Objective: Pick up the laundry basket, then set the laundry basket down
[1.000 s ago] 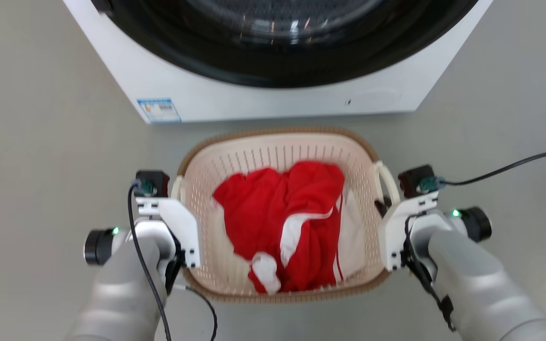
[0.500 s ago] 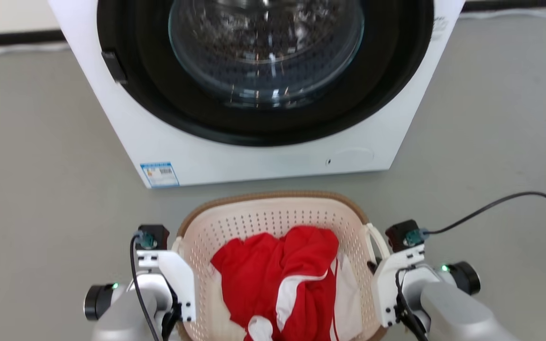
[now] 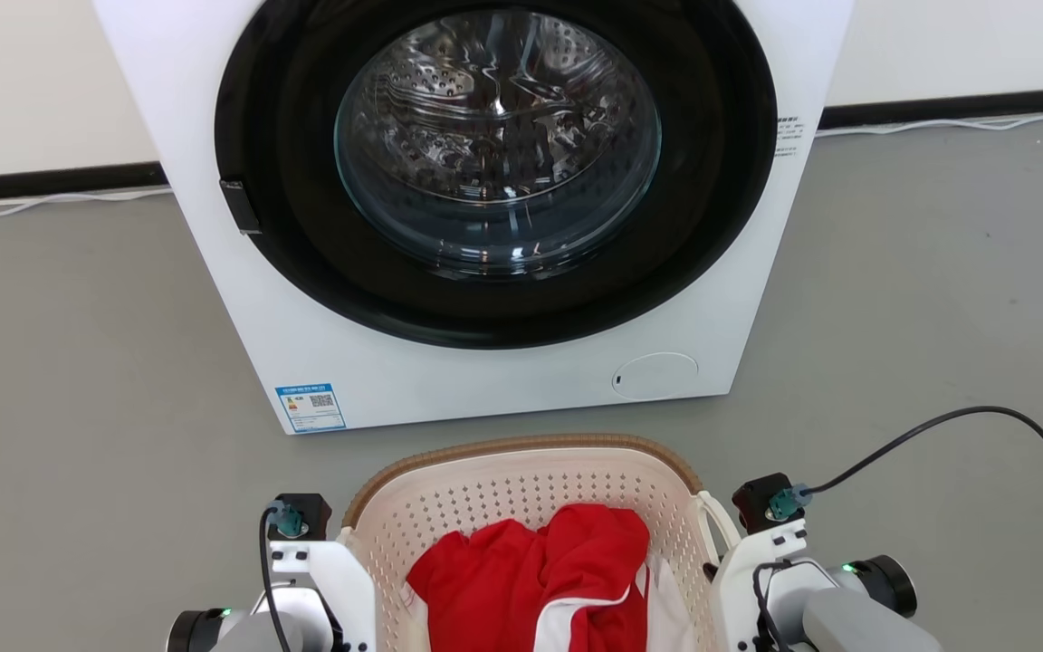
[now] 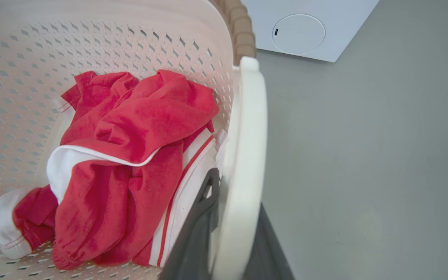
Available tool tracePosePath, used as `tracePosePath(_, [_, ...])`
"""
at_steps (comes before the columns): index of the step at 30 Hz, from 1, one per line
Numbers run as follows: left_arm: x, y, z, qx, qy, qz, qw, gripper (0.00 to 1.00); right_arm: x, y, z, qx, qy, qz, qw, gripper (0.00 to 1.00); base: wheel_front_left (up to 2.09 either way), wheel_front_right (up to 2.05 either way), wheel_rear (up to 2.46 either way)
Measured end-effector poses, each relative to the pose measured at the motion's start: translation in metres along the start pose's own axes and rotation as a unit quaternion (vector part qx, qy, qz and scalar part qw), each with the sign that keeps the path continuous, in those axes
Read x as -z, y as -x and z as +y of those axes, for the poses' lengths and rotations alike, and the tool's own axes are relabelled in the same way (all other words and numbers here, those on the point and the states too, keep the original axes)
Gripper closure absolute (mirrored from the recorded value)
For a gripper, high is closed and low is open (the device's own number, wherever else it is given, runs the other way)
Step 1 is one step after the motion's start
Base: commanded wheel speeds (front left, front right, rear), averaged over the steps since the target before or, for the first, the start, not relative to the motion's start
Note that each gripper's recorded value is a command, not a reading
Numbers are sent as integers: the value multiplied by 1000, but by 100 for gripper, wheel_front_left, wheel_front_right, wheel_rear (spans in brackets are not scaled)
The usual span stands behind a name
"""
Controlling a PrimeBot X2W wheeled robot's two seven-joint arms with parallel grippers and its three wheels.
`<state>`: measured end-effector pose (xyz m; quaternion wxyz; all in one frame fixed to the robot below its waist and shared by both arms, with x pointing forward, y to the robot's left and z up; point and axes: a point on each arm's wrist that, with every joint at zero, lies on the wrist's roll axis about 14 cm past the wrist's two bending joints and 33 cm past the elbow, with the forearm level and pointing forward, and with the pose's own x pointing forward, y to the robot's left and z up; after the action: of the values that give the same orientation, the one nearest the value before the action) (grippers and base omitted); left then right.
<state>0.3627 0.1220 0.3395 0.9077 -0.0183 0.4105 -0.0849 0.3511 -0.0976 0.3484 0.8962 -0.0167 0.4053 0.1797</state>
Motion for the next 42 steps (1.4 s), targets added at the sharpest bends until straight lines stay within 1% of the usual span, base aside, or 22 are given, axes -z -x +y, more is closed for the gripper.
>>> tracePosePath(42, [11, 4, -4, 8, -11, 32, 999, 100, 12, 5, 5, -7, -6, 29, 1000, 100, 0, 0, 0])
